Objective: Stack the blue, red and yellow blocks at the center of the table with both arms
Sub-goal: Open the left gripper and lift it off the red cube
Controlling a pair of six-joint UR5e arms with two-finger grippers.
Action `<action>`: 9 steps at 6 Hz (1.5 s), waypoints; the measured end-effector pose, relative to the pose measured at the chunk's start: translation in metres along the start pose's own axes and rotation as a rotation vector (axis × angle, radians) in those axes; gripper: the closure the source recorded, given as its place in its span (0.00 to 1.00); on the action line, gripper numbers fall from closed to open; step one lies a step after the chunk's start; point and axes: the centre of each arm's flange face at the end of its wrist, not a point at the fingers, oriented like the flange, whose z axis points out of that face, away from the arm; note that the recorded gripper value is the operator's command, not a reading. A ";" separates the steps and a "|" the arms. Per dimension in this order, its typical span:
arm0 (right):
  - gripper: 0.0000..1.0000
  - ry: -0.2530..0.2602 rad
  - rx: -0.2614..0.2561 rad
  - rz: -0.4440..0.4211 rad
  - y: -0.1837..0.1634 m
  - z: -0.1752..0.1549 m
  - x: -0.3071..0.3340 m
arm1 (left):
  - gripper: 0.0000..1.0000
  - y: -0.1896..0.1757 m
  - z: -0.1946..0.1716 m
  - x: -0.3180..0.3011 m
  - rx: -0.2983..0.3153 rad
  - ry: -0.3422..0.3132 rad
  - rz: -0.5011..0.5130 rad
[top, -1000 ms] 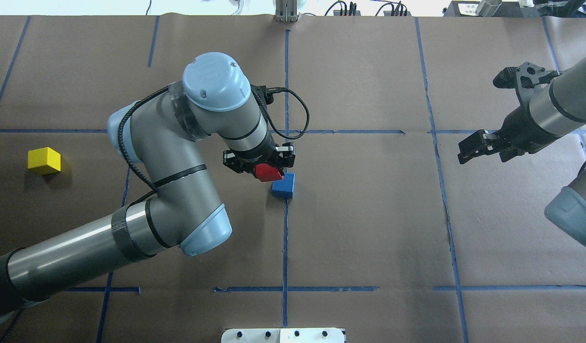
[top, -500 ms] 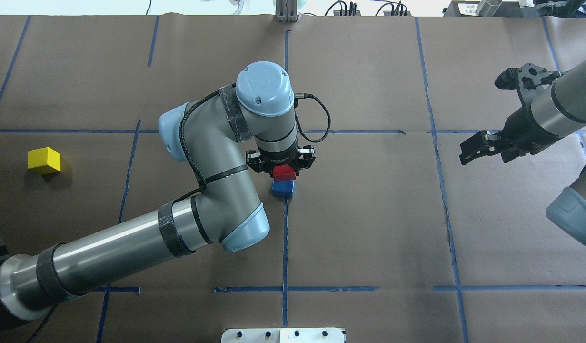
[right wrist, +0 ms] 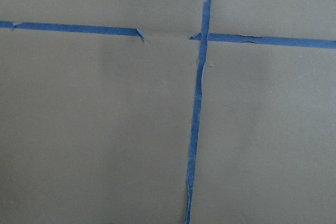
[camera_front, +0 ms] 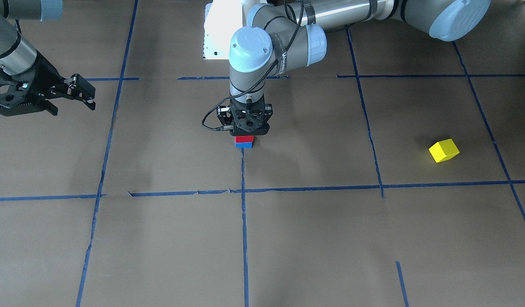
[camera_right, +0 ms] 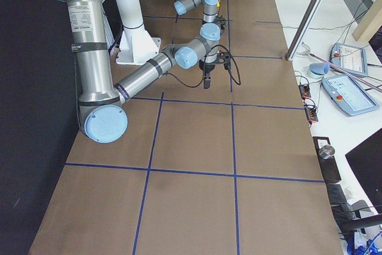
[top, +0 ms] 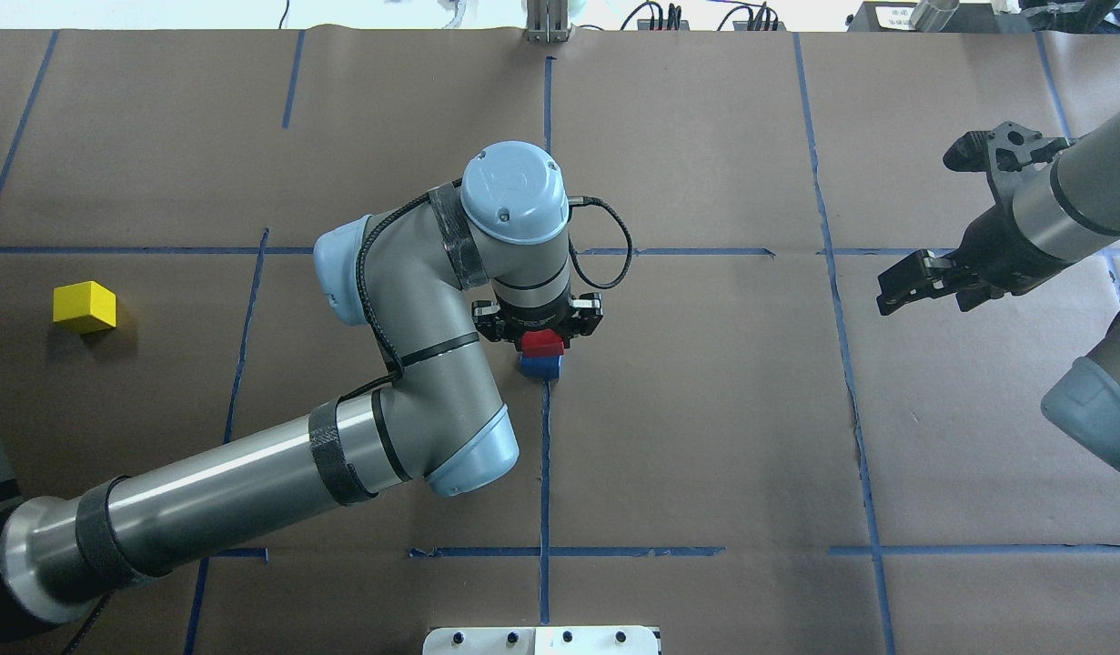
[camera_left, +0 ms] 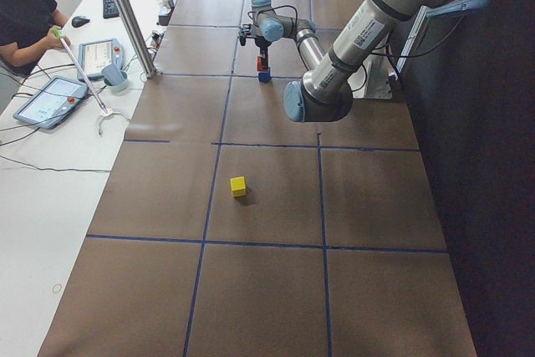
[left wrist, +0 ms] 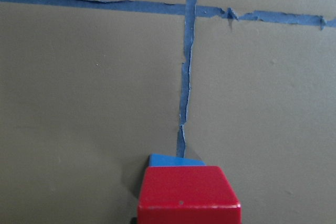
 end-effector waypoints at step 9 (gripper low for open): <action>0.00 0.000 0.002 -0.001 -0.001 0.000 -0.001 | 0.00 0.016 -0.113 -0.147 0.160 0.018 0.171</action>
